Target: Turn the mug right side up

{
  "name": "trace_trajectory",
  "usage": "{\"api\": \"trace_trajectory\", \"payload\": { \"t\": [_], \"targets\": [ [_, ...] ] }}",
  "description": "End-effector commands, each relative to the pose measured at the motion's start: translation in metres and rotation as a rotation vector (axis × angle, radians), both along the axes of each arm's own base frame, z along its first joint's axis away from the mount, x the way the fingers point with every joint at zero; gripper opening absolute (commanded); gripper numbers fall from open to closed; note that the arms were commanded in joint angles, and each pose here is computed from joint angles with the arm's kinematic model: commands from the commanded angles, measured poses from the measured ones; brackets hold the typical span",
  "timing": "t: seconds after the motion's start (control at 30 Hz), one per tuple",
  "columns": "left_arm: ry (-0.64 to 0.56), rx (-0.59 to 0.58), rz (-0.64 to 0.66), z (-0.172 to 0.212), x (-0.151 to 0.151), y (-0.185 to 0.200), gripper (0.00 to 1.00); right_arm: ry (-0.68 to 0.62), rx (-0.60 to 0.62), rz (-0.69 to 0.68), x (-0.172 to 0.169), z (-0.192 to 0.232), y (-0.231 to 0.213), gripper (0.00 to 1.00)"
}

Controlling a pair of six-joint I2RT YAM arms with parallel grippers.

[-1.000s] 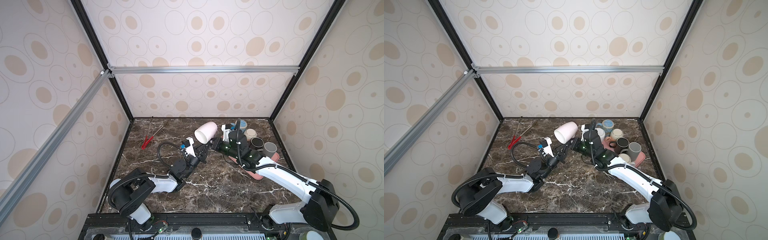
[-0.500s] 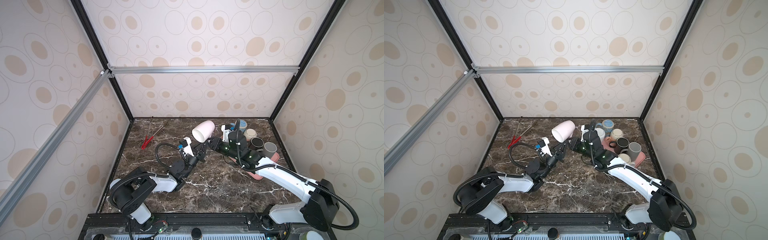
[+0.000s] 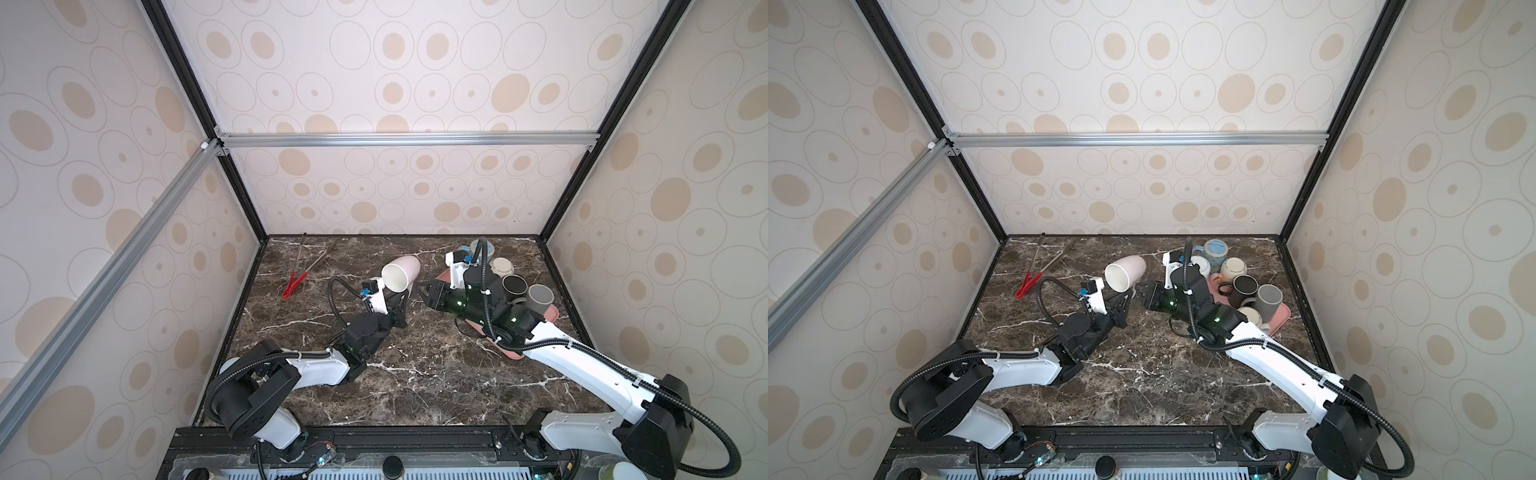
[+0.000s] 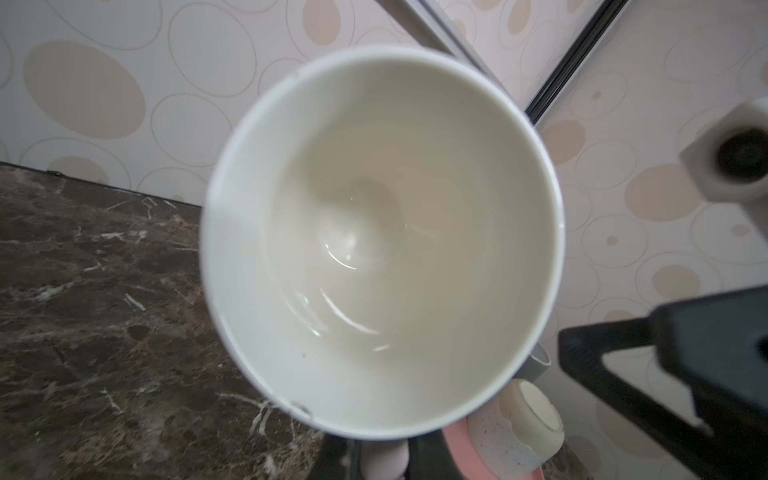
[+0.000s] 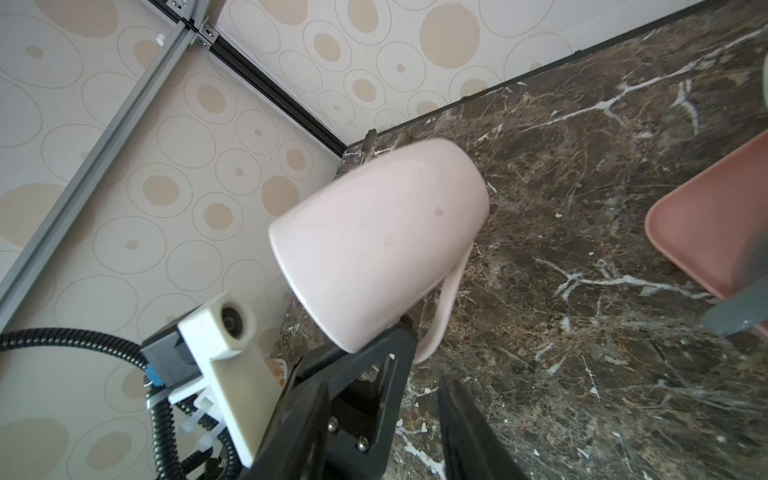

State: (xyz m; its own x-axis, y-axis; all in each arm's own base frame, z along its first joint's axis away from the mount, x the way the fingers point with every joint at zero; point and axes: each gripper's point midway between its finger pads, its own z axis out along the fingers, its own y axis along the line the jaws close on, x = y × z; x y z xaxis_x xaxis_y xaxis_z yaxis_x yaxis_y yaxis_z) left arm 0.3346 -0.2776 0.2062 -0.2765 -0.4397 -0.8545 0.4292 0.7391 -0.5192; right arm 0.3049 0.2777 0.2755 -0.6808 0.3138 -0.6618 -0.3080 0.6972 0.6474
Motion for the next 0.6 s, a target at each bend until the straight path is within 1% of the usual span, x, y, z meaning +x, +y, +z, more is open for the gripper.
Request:
{"api": "trace_trajectory", "payload": {
  "t": [0.0,0.13,0.3,0.43,0.57],
  "targets": [
    [-0.001,0.088,0.044,0.024,0.018,0.010,0.00,-0.029,-0.071,-0.009,-0.003,0.006,-0.009,0.48],
    [0.114,0.219,0.024,0.012,0.037,0.029,0.00,0.013,-0.155,-0.037,0.000,-0.010,-0.027,0.49],
    [0.211,0.418,0.022,0.009,0.064,0.053,0.00,0.122,-0.146,-0.075,0.016,-0.030,-0.056,0.49],
    [0.285,0.500,0.014,0.008,0.088,0.071,0.00,0.144,-0.189,-0.084,0.021,-0.037,-0.072,0.49],
    [0.377,0.573,-0.020,-0.005,0.108,0.085,0.00,0.178,-0.199,-0.075,0.022,-0.045,-0.077,0.49]
  ]
}}
